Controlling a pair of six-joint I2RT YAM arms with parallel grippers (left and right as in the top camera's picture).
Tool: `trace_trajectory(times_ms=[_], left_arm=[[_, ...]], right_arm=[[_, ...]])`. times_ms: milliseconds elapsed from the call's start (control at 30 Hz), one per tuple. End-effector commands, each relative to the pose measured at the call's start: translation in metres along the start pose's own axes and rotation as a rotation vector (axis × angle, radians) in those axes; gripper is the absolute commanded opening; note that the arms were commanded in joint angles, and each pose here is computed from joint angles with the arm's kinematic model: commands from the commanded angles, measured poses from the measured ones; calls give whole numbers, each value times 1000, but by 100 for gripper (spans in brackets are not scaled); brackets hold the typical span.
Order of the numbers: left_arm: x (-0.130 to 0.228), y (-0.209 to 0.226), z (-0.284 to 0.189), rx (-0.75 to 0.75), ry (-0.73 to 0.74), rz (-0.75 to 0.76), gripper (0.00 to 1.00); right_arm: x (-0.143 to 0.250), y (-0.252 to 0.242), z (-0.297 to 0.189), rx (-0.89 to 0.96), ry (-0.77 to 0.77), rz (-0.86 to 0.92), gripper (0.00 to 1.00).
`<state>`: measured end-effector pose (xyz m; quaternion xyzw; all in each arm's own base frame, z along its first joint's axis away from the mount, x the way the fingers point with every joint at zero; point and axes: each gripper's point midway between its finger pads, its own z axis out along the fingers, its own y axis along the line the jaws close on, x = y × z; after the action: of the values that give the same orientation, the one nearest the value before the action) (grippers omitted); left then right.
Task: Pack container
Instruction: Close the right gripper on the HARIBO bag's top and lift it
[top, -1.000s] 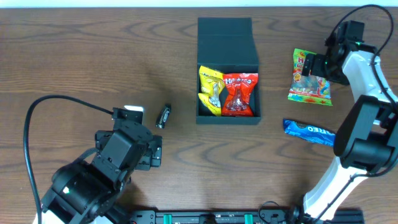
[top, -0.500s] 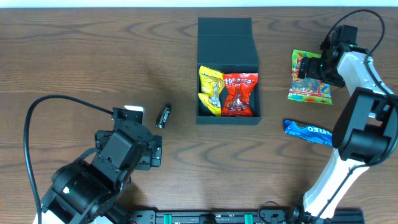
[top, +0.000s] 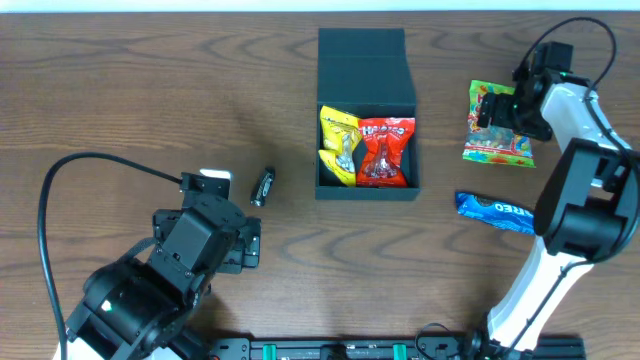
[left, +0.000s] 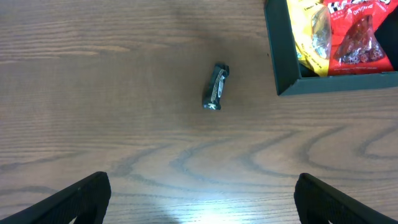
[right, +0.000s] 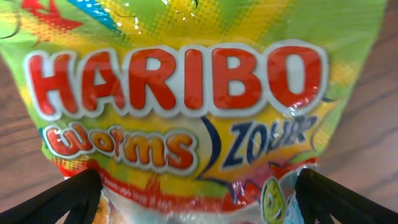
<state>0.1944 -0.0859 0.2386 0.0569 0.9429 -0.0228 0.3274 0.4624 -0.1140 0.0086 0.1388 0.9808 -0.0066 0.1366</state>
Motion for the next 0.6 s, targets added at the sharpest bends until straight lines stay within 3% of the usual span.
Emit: trace_trajectory(times_ms=[0, 267, 367, 500, 567], left_arm=[[-2, 2, -2, -8, -12, -11, 95], [-2, 3, -2, -12, -14, -11, 95], [-2, 3, -2, -12, -14, -11, 95], [-2, 3, -2, -12, -14, -11, 95], [-2, 3, -2, -12, -14, -11, 95]], right_arm=[[12, 2, 18, -13, 52, -14, 99], [12, 2, 18, -14, 53, -13, 98], [12, 2, 18, -14, 53, -13, 73], [12, 2, 18, -13, 53, -13, 60], [12, 2, 18, -14, 53, -13, 47]])
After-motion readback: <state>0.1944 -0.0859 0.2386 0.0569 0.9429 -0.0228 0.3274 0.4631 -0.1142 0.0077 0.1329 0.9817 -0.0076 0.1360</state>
